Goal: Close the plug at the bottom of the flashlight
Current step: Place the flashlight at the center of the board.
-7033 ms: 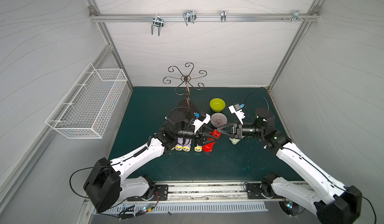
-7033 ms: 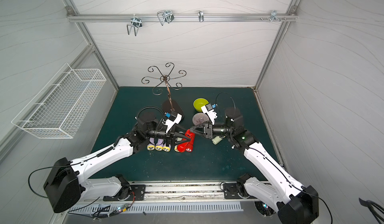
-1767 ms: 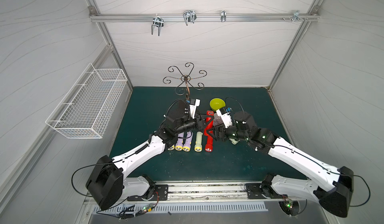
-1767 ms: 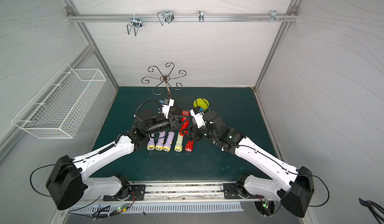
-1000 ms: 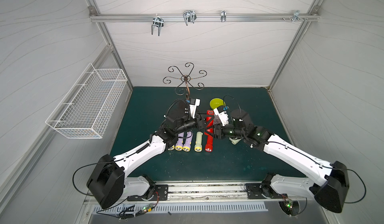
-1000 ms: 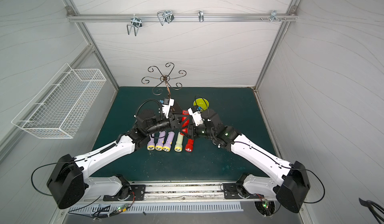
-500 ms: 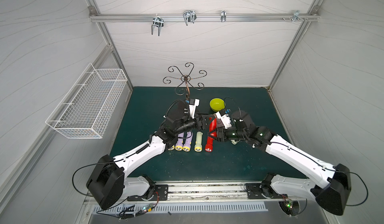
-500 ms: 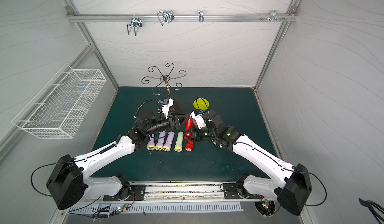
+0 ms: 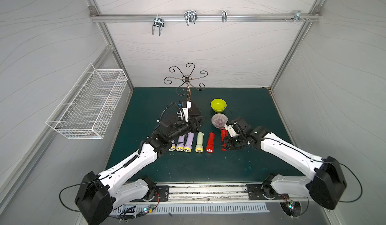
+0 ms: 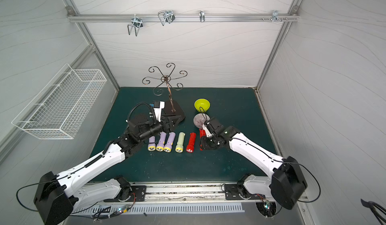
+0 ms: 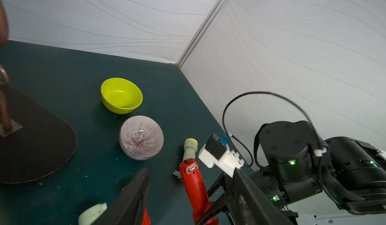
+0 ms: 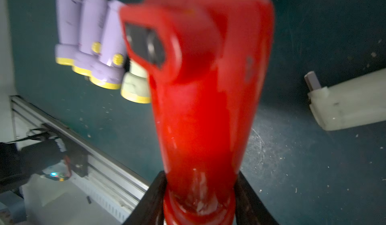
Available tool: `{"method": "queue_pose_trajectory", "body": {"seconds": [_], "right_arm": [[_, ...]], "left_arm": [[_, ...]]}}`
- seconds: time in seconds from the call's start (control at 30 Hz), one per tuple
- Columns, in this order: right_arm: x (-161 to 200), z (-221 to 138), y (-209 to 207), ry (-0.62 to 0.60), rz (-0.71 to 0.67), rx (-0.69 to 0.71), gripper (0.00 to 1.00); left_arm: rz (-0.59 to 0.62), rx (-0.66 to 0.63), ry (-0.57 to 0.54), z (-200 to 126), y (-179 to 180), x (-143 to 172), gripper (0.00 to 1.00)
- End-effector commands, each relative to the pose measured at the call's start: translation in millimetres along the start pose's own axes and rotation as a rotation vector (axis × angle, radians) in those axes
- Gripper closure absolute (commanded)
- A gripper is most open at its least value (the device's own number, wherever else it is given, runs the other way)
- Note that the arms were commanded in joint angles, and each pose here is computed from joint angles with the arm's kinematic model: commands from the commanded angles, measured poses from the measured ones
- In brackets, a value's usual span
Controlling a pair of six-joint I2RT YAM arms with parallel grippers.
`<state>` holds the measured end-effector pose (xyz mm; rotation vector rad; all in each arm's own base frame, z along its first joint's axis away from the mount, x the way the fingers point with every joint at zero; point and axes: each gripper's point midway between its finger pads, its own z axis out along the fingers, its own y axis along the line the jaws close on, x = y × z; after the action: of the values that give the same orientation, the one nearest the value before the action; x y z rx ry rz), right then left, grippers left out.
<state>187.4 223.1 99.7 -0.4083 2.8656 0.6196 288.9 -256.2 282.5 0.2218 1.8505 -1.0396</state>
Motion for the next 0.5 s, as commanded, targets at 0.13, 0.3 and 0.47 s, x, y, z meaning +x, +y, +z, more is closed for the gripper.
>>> {"method": "queue_pose_trajectory", "body": {"seconds": [0.13, 0.3, 0.47], "right_arm": [[15.0, 28.7, -9.8, 0.133, -0.004, 0.028, 1.00], [13.5, 40.0, -14.3, 0.143, 0.012, 0.024, 1.00], [9.2, 51.4, -19.4, 0.169, 0.069, -0.025, 0.94]], "left_arm": [[0.039, -0.061, -0.046, -3.4, 10.0, -9.8, 0.33], [0.040, -0.067, -0.042, -1.9, 11.8, -8.6, 0.33], [0.041, -0.067, -0.033, 0.5, 13.0, -6.2, 0.33]]}}
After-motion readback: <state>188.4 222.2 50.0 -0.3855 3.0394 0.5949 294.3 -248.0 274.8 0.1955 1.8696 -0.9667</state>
